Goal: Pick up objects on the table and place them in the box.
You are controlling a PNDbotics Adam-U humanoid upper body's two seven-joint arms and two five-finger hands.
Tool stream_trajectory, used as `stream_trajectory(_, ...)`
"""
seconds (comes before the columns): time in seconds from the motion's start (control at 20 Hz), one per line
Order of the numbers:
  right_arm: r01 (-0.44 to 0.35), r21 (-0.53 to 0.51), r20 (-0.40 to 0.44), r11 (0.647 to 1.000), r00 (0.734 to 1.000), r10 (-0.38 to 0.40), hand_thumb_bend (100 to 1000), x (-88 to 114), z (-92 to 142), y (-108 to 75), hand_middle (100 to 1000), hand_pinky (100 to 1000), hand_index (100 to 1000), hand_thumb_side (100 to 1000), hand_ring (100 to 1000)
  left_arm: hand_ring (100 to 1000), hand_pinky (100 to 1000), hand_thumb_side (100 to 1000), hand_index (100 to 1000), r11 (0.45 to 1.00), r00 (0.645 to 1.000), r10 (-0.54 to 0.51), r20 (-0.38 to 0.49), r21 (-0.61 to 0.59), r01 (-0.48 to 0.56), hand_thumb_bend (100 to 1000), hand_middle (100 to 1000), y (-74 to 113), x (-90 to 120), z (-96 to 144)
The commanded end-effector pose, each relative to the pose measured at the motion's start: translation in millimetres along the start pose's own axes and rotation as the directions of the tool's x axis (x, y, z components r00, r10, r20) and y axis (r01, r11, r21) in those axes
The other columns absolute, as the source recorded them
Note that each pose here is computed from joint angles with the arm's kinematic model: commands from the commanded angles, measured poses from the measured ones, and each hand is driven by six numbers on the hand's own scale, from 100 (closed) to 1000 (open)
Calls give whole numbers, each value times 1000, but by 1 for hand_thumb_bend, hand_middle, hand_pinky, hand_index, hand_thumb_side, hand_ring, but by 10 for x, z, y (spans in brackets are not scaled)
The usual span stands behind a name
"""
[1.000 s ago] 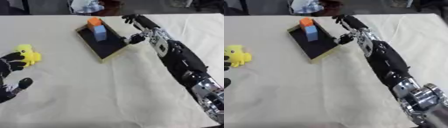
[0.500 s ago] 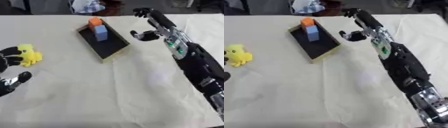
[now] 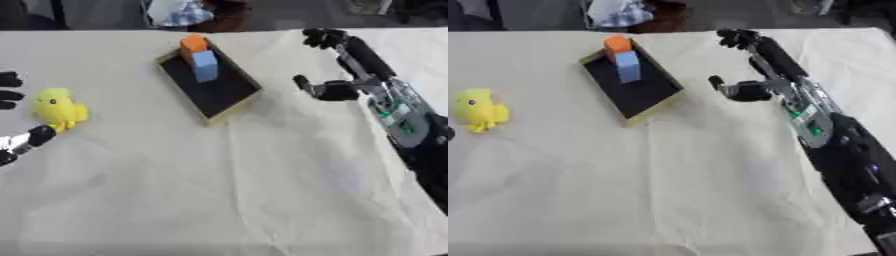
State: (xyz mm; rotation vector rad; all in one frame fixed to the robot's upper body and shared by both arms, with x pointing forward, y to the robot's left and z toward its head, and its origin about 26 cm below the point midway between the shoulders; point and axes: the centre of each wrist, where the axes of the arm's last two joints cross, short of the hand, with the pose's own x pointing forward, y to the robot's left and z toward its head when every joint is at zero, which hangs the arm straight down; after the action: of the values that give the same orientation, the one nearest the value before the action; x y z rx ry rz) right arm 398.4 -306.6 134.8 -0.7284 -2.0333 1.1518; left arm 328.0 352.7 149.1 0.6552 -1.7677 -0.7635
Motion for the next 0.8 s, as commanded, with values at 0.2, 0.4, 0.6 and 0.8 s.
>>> stream_trajectory(0.2, 123, -45, 9, 991, 992, -123, 328, 352, 87, -477, 735, 747, 918, 267, 770, 783, 793, 414, 891, 967, 962, -233, -140, -142, 214, 751, 800, 561, -354, -128)
stream_trajectory(0.4, 205, -42, -18, 978, 978, -206, 327, 506, 170, -603, 733, 744, 916, 266, 767, 782, 790, 370, 889, 938, 930, -309, -198, -223, 265, 698, 798, 797, -591, -233)
stream_trajectory(0.6, 236, -49, -37, 971, 971, -238, 326, 526, 219, -597, 731, 742, 915, 267, 766, 777, 784, 359, 887, 931, 919, -319, -231, -258, 259, 691, 792, 866, -717, -364)
stream_trajectory(0.8, 253, -56, -42, 966, 966, -255, 323, 531, 231, -579, 730, 741, 914, 267, 765, 770, 779, 360, 885, 926, 922, -311, -232, -294, 238, 699, 785, 809, -757, -515)
